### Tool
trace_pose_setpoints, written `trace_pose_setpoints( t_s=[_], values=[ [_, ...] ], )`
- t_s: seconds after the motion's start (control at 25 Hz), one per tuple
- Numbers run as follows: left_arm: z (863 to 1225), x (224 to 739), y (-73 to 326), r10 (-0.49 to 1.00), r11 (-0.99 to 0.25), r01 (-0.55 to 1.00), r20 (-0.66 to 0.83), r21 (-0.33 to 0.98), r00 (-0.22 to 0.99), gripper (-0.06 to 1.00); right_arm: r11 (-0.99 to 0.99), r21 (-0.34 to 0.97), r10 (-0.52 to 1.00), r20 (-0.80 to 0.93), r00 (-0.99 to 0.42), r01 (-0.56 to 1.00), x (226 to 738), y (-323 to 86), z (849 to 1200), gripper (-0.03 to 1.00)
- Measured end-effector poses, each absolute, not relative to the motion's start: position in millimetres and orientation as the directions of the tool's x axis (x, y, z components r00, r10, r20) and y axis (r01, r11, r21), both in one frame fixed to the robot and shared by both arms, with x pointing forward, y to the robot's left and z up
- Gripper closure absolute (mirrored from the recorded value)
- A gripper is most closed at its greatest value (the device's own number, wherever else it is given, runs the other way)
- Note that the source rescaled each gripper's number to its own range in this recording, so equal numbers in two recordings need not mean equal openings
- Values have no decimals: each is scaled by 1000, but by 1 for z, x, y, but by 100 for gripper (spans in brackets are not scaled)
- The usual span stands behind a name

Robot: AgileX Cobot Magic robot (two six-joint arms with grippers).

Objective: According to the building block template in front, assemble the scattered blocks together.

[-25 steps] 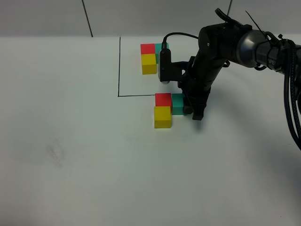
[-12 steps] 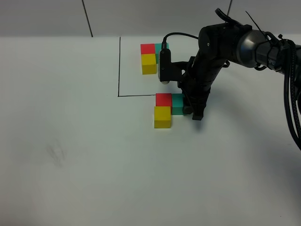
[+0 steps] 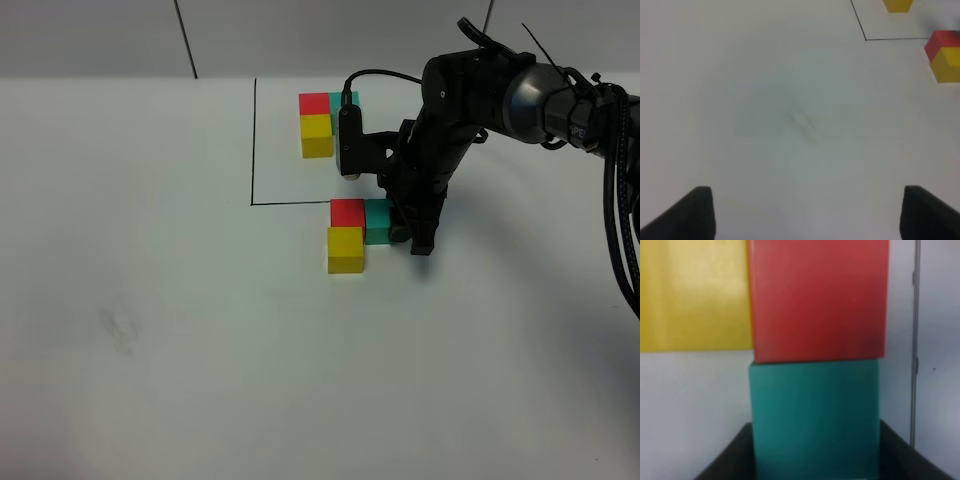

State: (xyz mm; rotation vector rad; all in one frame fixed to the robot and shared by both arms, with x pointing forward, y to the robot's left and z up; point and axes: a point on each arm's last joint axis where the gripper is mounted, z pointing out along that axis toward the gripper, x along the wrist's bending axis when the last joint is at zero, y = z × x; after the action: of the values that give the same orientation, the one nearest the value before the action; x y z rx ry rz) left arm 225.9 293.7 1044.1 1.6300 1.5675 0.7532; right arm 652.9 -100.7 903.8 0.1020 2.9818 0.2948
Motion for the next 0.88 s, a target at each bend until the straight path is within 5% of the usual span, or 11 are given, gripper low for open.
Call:
trace_pose_setpoints(
  t_s=[0.08,0.24,0.32,0.4,0.6,0.76,0.88],
  values=[
    [1044,226,294,994,20,559,-79,829,81,17,979,196,83,-133,-988,56,653,-101,904,84],
    [1044,226,294,994,20,559,-79,829,81,17,975,194,139,-142,-980,110,650,-104,922,36],
    [1044,226,294,994,20,559,-79,829,81,17,960,216,213,-150,-966,178,645,-107,951,13],
    [1044,226,294,994,20,559,-79,829,81,17,934,235,307,-134,-942,271,636,-115,982,3],
    [1044,226,294,994,20,559,-79,829,81,17,753,269,634,-54,-771,601,622,-171,1049,-3],
    [1044,226,294,994,20,559,-79,829,81,17,339,324,931,23,-365,883,620,-251,1085,-3],
    [1044,226,294,994,20,559,-79,829,81,17,116,344,989,42,-139,932,599,-300,1101,-3]
  ],
)
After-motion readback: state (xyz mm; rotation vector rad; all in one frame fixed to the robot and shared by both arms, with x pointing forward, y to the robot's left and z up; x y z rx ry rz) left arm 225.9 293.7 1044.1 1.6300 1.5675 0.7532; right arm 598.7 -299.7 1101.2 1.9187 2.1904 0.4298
